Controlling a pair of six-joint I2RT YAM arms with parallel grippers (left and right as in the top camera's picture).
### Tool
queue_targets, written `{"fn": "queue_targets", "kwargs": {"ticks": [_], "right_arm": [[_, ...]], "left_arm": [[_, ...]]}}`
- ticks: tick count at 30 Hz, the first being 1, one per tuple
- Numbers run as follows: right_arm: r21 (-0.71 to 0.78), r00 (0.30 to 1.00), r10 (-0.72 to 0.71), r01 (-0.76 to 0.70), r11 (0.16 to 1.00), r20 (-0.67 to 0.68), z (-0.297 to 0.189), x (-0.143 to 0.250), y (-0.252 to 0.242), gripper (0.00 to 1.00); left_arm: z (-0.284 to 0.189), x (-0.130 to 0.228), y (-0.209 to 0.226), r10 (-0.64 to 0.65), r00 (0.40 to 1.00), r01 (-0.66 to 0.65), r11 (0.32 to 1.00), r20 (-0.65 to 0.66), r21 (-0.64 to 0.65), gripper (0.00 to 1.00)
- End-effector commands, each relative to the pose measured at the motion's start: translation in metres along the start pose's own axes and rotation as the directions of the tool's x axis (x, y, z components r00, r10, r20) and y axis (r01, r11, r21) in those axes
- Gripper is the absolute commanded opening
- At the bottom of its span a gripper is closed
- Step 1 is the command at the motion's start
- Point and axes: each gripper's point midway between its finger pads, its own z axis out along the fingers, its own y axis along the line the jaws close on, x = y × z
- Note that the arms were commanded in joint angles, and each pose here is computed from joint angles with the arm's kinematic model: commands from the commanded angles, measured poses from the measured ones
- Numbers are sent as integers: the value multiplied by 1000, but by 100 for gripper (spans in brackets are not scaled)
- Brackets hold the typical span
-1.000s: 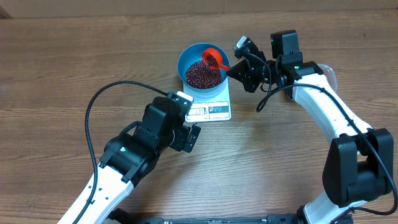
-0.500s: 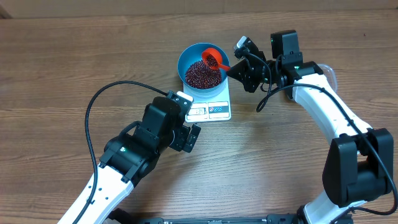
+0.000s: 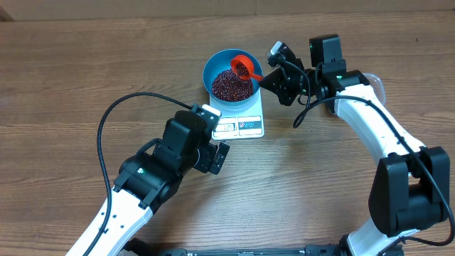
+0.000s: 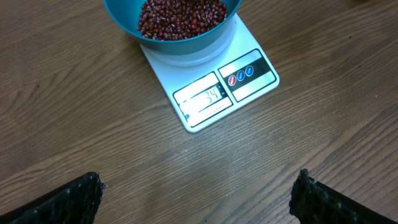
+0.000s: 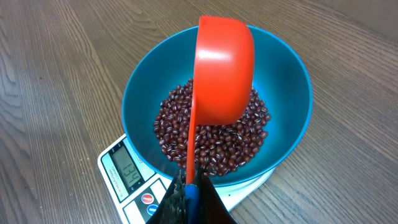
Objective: Scoop item into bowl and weigh 150g on scale
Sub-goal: 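Tilt the red cup over the blue bowl to pour beans, then move the empty red cup with the right gripper back over the tub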
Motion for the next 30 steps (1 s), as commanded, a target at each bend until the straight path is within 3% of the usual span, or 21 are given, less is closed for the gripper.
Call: {"fn": "queue_targets", "kwargs": {"ticks": [1,27,30], "right_arm": [[-3,1000,-6,6,1000,-3,2,2,1,4],[-3,1000,-7,7,1000,-3,2,1,1,4],[-4,998,-62,62,998,-3,2,2,1,4]], "left_arm": [[1,-1,-1,15,1000,-15,1000,0,9,100],[1,-1,-1,15,1000,-15,1000,0,9,100],[1,-1,-1,15,1000,-15,1000,0,9,100]]}}
